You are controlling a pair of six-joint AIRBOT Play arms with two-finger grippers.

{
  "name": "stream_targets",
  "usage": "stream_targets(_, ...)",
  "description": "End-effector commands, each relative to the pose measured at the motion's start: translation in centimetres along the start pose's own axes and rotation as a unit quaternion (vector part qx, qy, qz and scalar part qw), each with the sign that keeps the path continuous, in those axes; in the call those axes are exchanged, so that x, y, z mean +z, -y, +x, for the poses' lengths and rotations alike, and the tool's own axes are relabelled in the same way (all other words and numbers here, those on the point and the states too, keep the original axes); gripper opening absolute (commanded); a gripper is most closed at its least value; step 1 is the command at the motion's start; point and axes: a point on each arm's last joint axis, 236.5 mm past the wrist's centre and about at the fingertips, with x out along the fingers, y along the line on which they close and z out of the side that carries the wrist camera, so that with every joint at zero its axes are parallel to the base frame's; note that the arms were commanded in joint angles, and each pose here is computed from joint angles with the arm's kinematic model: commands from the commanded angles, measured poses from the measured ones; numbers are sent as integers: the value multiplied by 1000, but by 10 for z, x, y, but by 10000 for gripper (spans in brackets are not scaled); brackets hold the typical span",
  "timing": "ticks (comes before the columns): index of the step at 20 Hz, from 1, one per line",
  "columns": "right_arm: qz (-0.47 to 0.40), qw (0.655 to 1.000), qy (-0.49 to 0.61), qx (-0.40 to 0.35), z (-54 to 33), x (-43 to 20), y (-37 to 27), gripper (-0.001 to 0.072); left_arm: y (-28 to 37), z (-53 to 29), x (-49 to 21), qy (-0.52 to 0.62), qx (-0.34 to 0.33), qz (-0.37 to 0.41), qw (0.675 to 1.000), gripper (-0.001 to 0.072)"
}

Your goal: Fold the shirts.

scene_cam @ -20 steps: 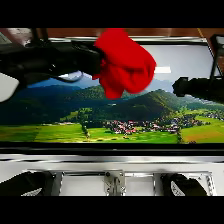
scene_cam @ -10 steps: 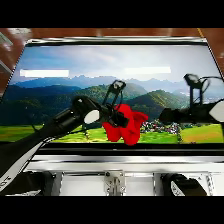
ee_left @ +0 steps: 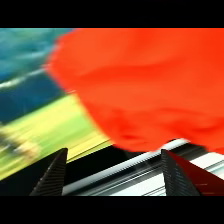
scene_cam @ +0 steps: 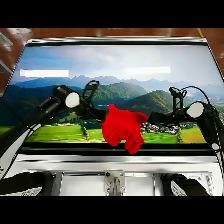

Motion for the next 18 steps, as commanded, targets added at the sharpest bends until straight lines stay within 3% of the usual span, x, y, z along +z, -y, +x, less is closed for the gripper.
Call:
stream_targets(1, 72, 997, 17, 15, 16, 21, 25, 685, -40, 0, -18, -42, 7, -52, 998, 708)
stream_targets(12, 159, 983, 3, 96, 64, 38, 39, 684, 11, 106, 11, 11, -154, -228, 961, 679)
stream_targets(14, 160, 982, -8, 99, 73, 35, 37, 684, 12, 115, 19, 25, -159, -244, 956, 451)
stream_targets(15, 158, 983, -14, 98, 78, 33, 35, 685, 10, 115, 24, 36, -159, -247, 955, 398)
stream_targets(17, 147, 985, -17, 93, 90, 31, 28, 684, 9, 112, 32, 52, -161, -250, 953, 114)
stream_targets(18, 145, 985, -16, 90, 96, 32, 25, 684, 10, 111, 35, 56, -162, -248, 953, 42)
